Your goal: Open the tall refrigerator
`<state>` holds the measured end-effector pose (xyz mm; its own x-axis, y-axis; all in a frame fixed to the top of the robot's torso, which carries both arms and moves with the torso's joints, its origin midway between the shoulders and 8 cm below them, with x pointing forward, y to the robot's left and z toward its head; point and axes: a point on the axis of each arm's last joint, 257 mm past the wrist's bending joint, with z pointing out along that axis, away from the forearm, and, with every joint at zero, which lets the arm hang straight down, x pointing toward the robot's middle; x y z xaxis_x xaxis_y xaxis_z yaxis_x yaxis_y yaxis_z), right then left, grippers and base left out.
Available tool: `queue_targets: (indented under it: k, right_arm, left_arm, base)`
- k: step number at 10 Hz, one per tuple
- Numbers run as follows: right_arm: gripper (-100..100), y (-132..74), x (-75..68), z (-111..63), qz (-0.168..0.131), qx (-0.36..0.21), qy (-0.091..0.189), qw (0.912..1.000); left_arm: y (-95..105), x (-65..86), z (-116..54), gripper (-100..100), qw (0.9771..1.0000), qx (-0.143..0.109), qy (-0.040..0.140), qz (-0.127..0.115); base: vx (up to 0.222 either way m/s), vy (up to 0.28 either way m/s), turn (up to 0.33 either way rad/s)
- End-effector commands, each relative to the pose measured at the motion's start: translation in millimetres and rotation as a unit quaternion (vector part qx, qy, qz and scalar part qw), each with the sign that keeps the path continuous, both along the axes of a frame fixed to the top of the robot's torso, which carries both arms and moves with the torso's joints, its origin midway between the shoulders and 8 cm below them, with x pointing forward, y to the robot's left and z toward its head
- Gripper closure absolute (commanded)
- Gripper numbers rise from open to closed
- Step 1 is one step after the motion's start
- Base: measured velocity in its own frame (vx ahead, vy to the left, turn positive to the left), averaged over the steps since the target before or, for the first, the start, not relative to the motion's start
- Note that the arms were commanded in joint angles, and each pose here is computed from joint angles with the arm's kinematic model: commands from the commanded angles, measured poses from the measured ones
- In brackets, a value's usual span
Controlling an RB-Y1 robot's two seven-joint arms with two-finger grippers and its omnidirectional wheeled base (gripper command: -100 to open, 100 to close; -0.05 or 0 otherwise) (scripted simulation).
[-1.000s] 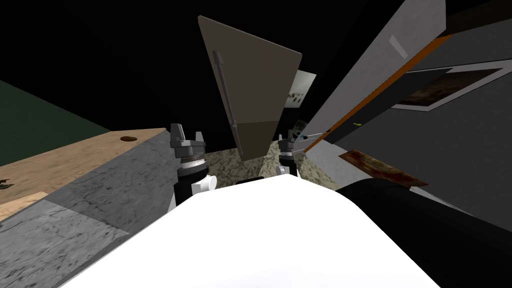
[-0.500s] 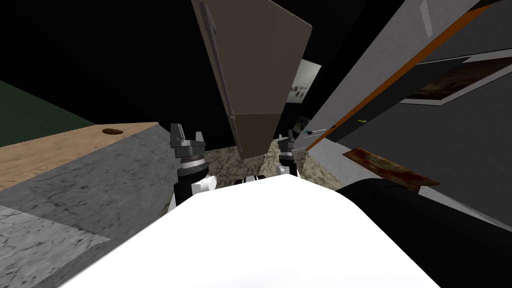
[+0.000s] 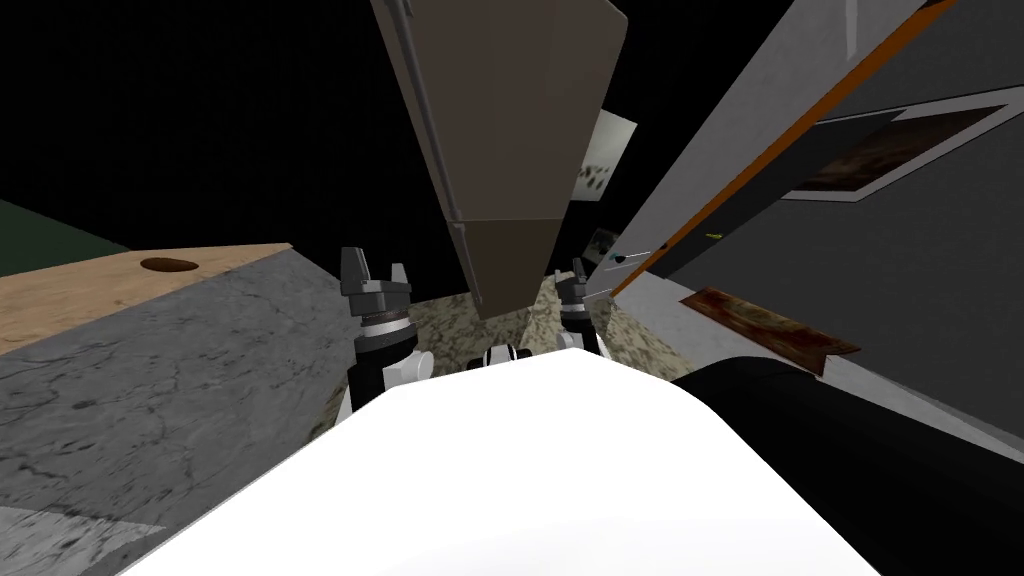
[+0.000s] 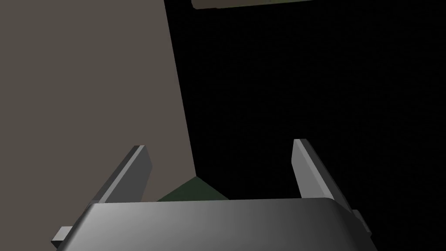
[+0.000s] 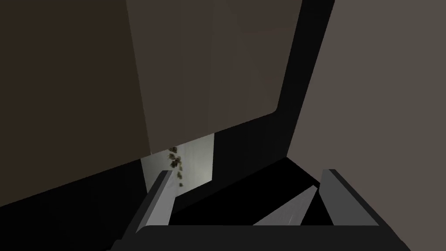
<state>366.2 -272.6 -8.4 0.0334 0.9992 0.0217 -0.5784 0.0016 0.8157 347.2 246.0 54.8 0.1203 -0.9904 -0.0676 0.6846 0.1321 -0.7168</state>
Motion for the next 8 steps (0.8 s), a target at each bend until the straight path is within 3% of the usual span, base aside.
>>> queue_targets:
  k: [1,4,7,8]
  right_arm:
    - [-100,6,2.1,-1.7,0.006,-0.047,0.009,0.9988]
    - [-100,11,4.5,-3.3,0.007,-0.108,0.018,0.994]
    - [-100,18,7.7,-5.0,0.0,-0.206,0.027,0.9782]
    - [-100,19,7.7,-5.5,0.003,-0.212,0.027,0.9768]
  left_arm:
    - [0.0,0.0,0.0,0,1.0,0.0,0.0,0.0]
    - [0.0,0.0,0.0,0,1.0,0.0,0.0,0.0]
    - [0.0,0.0,0.0,0,1.0,0.0,0.0,0.0]
    - [0.0,0.0,0.0,0,1.0,0.0,0.0,0.0]
  base:
    - [0.052,0.075,-0.135]
    - [0.099,0.106,-0.172]
    - [0.092,0.152,-0.244]
    - [0.074,0.147,-0.106]
